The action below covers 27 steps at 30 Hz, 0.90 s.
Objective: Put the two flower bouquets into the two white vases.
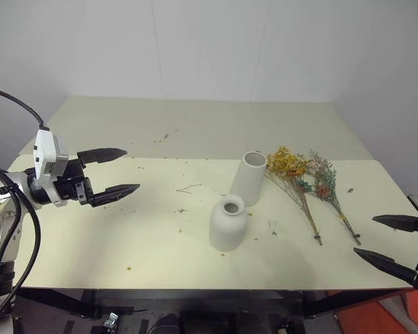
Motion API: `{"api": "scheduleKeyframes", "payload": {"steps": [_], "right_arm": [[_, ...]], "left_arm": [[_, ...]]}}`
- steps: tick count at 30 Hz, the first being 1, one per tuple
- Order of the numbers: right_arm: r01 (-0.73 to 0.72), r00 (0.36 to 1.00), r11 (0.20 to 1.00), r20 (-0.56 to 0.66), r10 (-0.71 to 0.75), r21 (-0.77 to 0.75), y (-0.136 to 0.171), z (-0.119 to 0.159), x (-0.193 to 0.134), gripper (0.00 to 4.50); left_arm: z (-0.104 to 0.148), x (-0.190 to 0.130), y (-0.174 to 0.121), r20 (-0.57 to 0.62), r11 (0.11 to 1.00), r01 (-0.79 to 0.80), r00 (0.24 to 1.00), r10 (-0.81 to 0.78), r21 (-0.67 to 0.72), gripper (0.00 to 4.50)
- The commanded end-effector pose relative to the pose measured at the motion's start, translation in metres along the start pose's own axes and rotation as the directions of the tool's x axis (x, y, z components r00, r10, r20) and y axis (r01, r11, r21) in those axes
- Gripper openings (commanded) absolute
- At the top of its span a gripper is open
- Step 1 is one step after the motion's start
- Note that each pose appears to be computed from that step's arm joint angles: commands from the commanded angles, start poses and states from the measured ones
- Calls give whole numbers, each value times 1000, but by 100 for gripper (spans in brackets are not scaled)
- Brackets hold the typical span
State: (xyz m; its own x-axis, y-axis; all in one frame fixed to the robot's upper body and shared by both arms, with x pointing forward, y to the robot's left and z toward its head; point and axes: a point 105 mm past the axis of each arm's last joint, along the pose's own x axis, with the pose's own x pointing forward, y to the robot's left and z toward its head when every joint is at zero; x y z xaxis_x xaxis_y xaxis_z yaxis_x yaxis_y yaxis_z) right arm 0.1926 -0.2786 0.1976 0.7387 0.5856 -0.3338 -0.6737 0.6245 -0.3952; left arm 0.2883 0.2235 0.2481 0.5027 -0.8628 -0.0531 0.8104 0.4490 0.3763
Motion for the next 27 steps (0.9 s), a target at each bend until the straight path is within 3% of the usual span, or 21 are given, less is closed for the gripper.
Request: {"api": "scheduleKeyframes", "payload": {"steps": [1, 27], "right_arm": [[13, 1000, 999, -4, -13, -39, -5, 9, -5, 446], [48, 999, 999, -3, -48, -13, -5, 7, 0, 446]], "left_arm": [[7, 1, 0, 13, 999, 8, 1000, -9, 35, 450], [10, 6, 4, 18, 999, -9, 1000, 9, 42, 450]]}}
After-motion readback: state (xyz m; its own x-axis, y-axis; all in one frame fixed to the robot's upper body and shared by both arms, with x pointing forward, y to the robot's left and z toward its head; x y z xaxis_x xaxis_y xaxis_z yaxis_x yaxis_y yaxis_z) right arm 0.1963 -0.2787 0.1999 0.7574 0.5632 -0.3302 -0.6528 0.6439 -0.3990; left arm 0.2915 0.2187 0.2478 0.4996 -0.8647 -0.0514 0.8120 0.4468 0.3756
